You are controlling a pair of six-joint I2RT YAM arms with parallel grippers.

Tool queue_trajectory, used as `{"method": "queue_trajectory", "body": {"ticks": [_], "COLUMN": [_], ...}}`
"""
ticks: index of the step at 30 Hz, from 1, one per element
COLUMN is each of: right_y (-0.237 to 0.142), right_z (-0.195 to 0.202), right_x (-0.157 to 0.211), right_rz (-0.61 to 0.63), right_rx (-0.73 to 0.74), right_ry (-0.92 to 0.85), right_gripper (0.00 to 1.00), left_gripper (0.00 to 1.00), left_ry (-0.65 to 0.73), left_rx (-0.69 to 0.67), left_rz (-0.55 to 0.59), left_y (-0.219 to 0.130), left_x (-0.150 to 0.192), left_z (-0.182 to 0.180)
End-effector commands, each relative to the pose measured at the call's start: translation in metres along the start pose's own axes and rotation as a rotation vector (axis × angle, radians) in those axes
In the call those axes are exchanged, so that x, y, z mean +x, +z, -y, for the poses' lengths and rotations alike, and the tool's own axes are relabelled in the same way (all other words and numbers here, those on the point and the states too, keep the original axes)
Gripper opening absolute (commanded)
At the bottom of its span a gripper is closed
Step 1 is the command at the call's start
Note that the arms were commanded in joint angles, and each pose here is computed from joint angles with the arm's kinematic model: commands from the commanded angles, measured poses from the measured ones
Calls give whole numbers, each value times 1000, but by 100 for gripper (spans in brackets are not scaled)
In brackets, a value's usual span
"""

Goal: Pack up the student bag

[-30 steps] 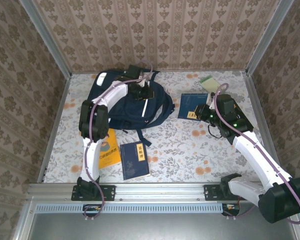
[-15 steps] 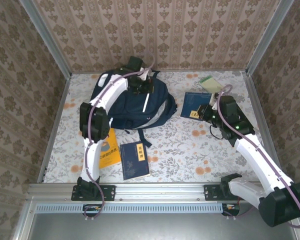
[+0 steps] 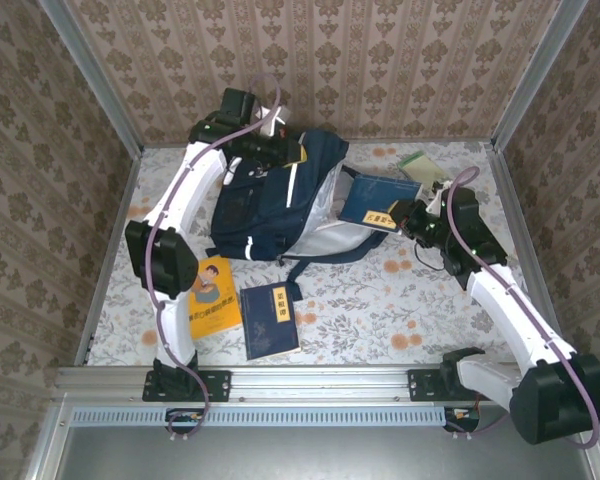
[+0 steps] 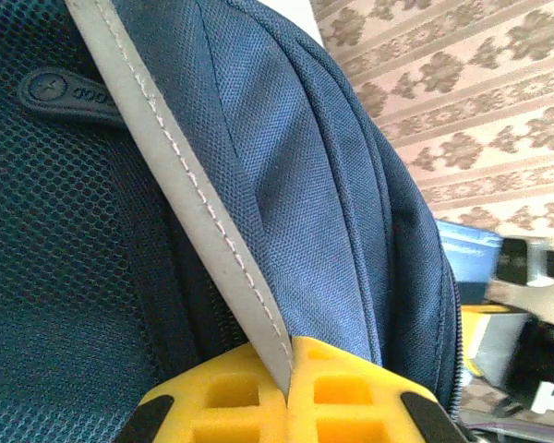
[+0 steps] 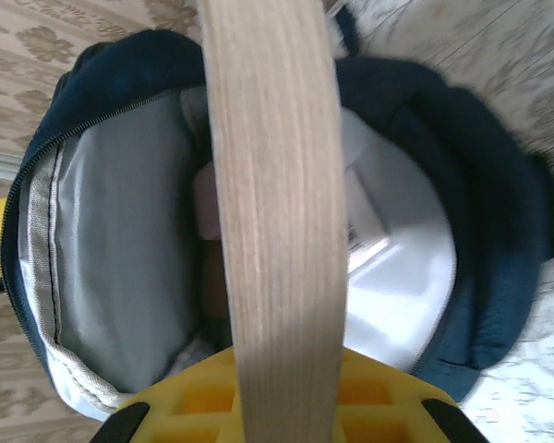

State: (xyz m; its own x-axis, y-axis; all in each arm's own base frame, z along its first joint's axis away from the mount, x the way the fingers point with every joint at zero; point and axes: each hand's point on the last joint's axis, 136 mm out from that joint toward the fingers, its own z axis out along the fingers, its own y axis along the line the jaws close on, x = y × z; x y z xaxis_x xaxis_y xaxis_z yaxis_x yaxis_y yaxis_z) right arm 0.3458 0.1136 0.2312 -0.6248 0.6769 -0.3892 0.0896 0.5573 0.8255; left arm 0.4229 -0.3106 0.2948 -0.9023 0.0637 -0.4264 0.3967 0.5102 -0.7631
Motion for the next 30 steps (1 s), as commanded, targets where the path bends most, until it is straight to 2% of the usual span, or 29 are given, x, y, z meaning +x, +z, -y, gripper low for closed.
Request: {"method": "queue_trajectory", "body": {"ticks": [1,8,16,20,23,27,30], "right_y": [6,34,99,141,173,203,203], "right_z": [-34,-51,-71,-84,-77,-60,-60], "right_x": [-1,12,40,66,86,103,98], "right_rz": [-42,-103,-192,-275,-314,-342,-320], "right_rx": [-189,-238,-192,-161,-101,-18,-10], "right_ry": [106,106,32,-8,-16,-28,-53], "right_gripper": [0,0,1,10,17,50,60], "left_gripper": [0,0,0,0,0,0,0], "left_ry": [129,124,134,139,138,139,126], "left_rx": [235,312,369,395,412,422,414], "left_rz": [94,111,112,117,122,128,131], "left_y": [-41,-50,-55,-59,-61,-62,-61], "left_x": [-21,-26,-26,-26,-28,-30,-33], "left_z": [82,103,118,126,130,132,125]}}
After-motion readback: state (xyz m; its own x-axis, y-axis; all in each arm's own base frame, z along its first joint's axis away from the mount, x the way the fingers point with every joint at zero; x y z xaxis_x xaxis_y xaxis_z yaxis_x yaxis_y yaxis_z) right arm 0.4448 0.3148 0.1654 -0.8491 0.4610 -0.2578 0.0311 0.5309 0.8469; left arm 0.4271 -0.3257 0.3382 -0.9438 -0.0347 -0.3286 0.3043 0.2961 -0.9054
